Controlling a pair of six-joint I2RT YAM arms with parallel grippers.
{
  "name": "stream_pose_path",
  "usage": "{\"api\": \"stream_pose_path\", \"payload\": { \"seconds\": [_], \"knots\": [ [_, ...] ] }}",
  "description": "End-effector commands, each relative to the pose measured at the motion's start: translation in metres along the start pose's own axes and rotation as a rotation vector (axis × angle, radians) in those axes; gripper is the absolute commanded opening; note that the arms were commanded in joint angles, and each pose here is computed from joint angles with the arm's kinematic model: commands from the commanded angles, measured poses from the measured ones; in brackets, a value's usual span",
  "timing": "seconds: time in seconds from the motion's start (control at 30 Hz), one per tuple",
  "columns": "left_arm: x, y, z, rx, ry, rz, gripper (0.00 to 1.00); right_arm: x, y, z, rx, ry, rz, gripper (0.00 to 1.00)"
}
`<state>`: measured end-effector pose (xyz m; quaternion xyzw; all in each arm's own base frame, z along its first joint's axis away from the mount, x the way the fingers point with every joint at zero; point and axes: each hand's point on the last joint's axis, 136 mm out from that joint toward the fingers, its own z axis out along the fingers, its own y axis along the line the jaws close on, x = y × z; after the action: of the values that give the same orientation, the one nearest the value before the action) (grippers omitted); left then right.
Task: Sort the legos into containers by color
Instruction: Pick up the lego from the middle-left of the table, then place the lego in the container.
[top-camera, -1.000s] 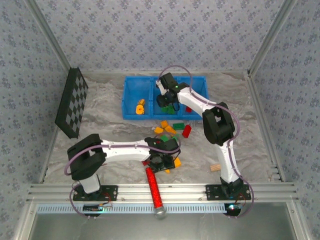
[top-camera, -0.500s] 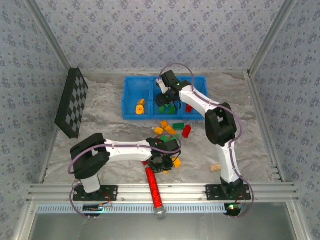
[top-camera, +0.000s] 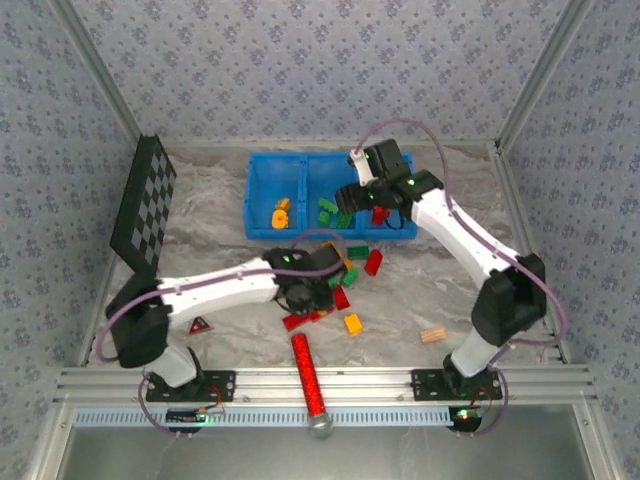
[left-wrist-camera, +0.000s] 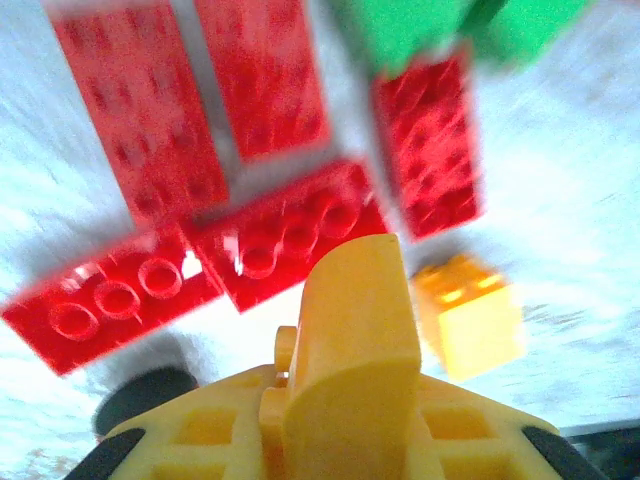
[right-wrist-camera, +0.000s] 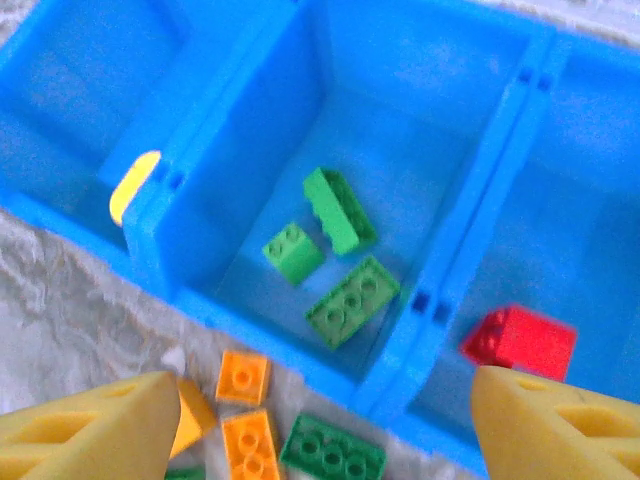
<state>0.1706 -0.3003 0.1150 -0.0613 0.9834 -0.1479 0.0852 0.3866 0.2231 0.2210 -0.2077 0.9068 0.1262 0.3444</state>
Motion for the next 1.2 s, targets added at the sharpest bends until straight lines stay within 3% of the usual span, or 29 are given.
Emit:
{"api": "stream_pose_path", "payload": {
  "seconds": [0.0,0.2,0.37,0.57,0.77,1.17],
  "knots": [
    [-0.054,0.021,-0.050,-0.019,-0.143,0.038,0.11,0.032,0.003,-0.014,-0.001,0.037,0.084,0.78],
    [-0.147,0.047,-0.100,-0.020,-0.361,-0.003,0.11,0.130,0.018,-0.027,-0.001,0.177,0.187,0.88],
    [-0.204,0.064,-0.103,-0.020,-0.456,-0.076,0.11,0.200,0.050,-0.032,-0.060,0.270,0.213,0.89],
    [-0.243,0.068,-0.064,-0.012,-0.395,-0.100,0.11,0.245,0.077,-0.031,-0.091,0.267,0.168,0.91],
    [-0.268,0.068,-0.018,-0.050,-0.314,-0.080,0.11,0.260,0.090,-0.030,-0.109,0.270,0.149,0.92],
    [-0.273,0.071,0.062,-0.069,-0.175,-0.118,0.17,0.277,0.093,-0.019,-0.073,0.293,0.135,0.87]
  ]
}}
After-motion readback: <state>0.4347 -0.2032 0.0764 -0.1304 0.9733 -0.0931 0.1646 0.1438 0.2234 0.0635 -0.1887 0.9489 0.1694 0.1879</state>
